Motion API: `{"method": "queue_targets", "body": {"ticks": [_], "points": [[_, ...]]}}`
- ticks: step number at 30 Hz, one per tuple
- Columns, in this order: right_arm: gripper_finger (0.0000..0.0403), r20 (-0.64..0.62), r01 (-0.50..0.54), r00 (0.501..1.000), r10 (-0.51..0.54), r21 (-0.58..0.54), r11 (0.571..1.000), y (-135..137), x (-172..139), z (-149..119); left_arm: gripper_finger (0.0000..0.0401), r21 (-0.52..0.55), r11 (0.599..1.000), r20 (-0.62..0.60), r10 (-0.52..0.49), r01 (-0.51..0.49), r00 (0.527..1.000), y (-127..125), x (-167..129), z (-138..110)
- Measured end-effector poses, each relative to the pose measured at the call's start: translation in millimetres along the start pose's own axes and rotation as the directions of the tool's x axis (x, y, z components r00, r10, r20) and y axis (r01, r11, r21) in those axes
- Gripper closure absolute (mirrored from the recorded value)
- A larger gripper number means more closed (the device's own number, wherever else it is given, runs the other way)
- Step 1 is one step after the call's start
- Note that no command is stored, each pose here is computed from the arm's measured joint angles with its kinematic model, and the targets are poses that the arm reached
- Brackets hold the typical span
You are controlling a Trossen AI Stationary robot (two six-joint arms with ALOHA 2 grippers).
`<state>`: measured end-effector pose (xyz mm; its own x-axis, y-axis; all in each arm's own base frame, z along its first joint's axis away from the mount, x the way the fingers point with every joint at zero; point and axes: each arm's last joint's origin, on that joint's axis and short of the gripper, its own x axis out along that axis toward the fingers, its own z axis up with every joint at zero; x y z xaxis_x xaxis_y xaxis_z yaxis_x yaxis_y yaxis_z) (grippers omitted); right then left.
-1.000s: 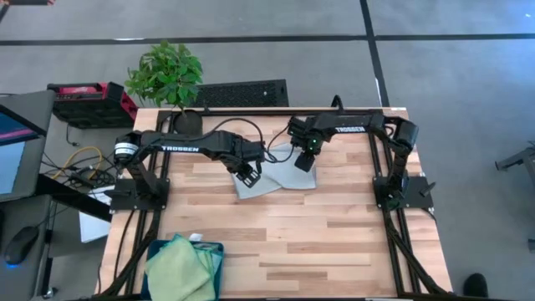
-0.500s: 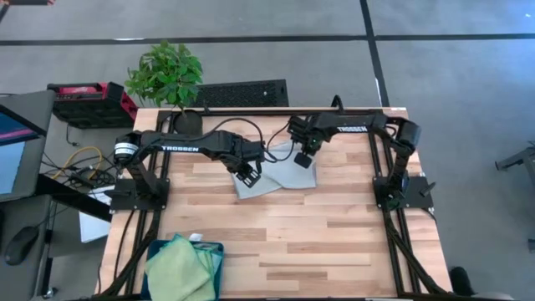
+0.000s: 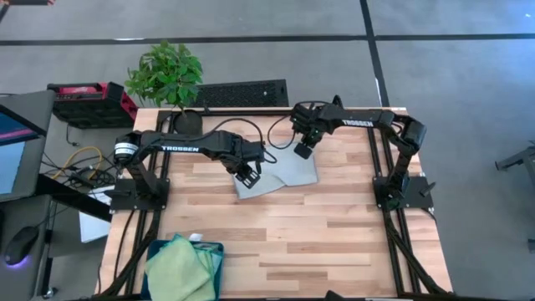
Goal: Fold microfiber towels
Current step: Fold the gray microfiber towel
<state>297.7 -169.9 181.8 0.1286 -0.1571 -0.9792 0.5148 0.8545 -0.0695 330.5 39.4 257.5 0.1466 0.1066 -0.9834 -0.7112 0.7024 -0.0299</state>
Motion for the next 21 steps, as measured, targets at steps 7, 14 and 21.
{"method": "queue_targets", "body": {"ticks": [7, 14, 21], "points": [[0.0309, 0.009, 0.001, 1.0, 0.0, -0.05, 0.999, 0.0, 0.0, 0.9, 0.027, 0.001, 1.0, -0.001, 0.0, 0.0, 1.0, 0.0, 0.0, -0.1], [0.0251, -0.151, -0.212, 0.971, 0.186, -0.182, 0.96, 20.0, -11.2, -9.6, 0.027, 0.01, 0.999, -0.026, -0.03, 0.03, 0.999, -3.4, -0.4, -3.0], [0.0228, -0.35, -0.338, 0.915, 0.201, -0.388, 0.858, 59.7, -27.8, -36.1, 0.027, 0.08, 0.997, 0.013, -0.018, 0.017, 1.0, -22.2, -15.1, -14.4]]}}
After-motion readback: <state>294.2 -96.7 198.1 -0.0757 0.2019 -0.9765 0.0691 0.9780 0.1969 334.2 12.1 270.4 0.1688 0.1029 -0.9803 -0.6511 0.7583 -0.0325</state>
